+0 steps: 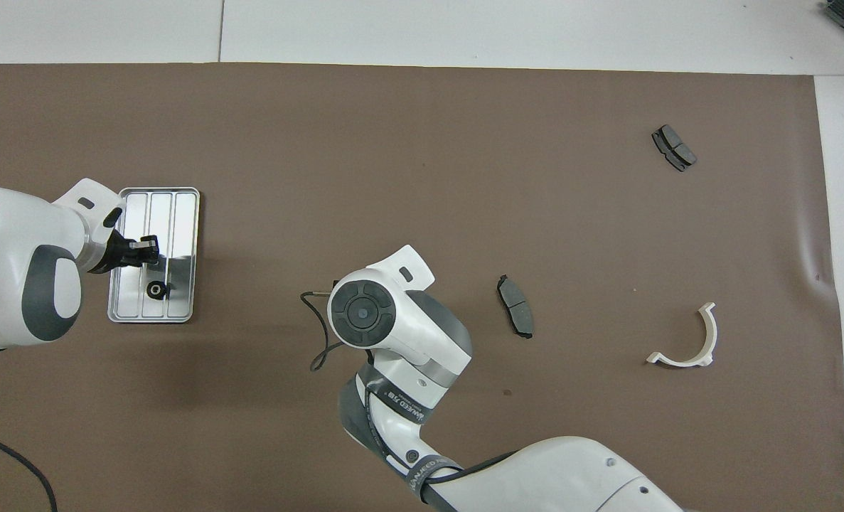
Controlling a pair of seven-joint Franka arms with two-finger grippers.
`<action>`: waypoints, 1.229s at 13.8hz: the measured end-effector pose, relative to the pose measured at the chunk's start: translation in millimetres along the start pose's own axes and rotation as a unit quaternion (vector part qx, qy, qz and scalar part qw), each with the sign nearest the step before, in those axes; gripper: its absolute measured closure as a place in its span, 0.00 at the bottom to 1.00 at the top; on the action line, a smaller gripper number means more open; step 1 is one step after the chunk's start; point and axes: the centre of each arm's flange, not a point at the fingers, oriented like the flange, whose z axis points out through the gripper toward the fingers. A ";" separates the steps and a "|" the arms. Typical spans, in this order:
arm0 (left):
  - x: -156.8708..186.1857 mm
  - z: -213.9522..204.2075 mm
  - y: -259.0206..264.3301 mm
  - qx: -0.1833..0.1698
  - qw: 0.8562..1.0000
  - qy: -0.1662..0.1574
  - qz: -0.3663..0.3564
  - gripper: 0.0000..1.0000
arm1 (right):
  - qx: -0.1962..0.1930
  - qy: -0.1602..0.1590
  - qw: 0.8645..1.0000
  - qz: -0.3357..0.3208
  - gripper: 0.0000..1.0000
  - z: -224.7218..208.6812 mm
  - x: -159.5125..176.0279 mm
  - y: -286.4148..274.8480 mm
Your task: Place bearing gear from tray to pile
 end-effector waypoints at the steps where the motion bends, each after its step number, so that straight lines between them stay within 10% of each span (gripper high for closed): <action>1: 3.8 -7.0 11.4 -0.002 1.000 0.007 -0.002 0.77 | -0.001 0.000 1.000 0.001 0.65 0.9 0.7 1.0; 8: -0.7 -48.4 115.2 -0.011 0.998 0.009 -0.056 0.77 | 0.001 0.030 0.999 0.032 0.65 -27.5 51.8 36.1; 17: -95.8 -49.8 301.3 -0.040 0.995 0.018 -0.089 0.77 | -0.053 -0.016 0.998 -0.007 0.65 -134.2 164.9 269.6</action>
